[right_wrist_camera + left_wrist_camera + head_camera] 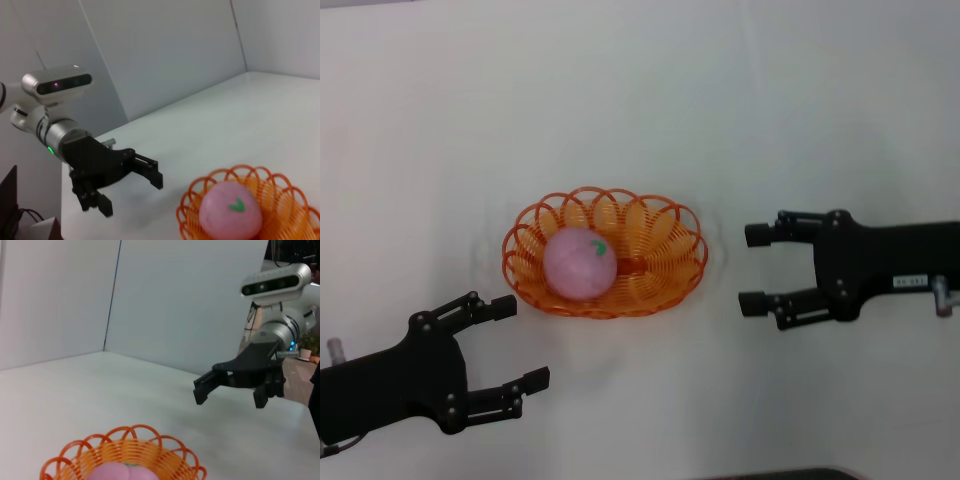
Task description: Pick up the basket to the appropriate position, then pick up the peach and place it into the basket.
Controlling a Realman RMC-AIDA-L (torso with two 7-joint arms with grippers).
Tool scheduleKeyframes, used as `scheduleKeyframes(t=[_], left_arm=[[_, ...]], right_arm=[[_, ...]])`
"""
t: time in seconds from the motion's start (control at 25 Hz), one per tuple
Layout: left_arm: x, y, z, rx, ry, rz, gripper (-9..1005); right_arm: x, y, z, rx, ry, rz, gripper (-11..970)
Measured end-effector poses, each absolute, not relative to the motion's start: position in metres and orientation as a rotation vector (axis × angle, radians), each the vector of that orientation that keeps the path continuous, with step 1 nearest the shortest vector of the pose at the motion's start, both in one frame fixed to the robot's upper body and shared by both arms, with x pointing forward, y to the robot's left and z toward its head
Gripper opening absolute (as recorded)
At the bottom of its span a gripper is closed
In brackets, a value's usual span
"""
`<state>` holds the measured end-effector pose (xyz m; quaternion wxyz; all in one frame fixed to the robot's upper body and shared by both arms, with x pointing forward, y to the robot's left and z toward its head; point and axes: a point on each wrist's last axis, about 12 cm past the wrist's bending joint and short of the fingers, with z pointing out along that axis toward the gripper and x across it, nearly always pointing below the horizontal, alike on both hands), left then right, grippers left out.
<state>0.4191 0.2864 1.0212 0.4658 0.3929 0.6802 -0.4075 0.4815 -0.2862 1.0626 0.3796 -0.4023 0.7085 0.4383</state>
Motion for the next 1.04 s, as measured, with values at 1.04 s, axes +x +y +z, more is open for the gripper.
scheduleKeyframes(t=[1.04], left_arm=[[0.412, 0.287, 1.017, 0.955, 1.689, -1.020, 885]], right_arm=[[0.465, -0.298, 1.042, -0.994, 1.882, 1.063, 946]])
